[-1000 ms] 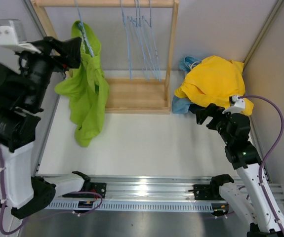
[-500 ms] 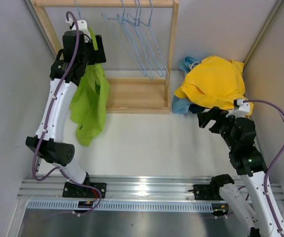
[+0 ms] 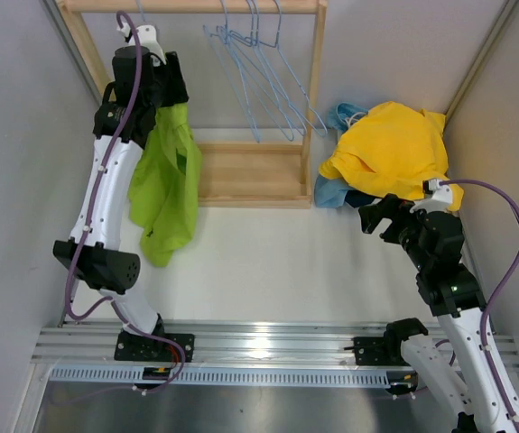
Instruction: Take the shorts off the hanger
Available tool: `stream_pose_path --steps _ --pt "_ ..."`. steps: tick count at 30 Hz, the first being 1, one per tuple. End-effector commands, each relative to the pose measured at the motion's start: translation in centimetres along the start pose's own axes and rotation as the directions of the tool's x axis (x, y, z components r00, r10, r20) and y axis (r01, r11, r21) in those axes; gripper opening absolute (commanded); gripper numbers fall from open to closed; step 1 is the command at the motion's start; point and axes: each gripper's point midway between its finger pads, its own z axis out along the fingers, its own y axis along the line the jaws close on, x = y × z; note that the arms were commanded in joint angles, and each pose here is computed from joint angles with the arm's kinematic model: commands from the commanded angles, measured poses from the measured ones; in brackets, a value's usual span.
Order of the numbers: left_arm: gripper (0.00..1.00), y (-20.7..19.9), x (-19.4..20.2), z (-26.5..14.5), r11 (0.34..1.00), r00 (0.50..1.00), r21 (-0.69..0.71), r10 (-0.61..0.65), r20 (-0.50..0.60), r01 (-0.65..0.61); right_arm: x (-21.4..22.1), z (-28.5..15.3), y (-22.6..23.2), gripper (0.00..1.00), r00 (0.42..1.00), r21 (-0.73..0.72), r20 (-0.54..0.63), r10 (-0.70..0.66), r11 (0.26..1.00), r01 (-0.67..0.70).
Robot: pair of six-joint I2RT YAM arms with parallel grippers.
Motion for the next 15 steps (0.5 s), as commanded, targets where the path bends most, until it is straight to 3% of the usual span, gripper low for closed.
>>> stream_pose_path --steps 1,2,3,5,10,15 --pt "0.59 -0.5 -1.3 0.9 0.999 0.999 0.033 -0.027 0.038 0.026 -0.6 0.0 0.4 0.99 1.0 -0.017 0.02 -0.013 1.0 0.013" --pt "0.53 -0.5 -1.6 0.9 0.999 0.999 0.037 -0.03 0.043 0.028 -0.6 0.0 0.5 0.99 1.0 -0.019 0.019 -0.01 1.0 0.01" --pt "0.26 -0.5 -1.4 1.1 0.999 0.999 0.035 -0.037 0.037 0.035 -0.6 0.0 0.4 1.0 1.0 -0.019 0.021 -0.01 1.0 0.01" --pt "0.0 -0.6 -2.0 0.9 0.998 0.998 0.035 -0.046 0.051 0.044 -0.5 0.1 0.5 1.0 1.0 -0.021 0.017 -0.012 1.0 0.012" --pt "0.0 -1.0 -5.2 -2.3 0.997 0.991 0.069 -0.043 0.126 0.034 -0.5 0.0 0.5 0.99 1.0 -0.023 0.021 -0.009 1.0 0.01" --pt "0.0 -1.0 -10.7 -8.8 0.995 0.968 0.102 -0.036 0.248 0.011 -0.7 0.1 0.7 0.99 1.0 -0.027 0.029 0.003 1.0 -0.003"
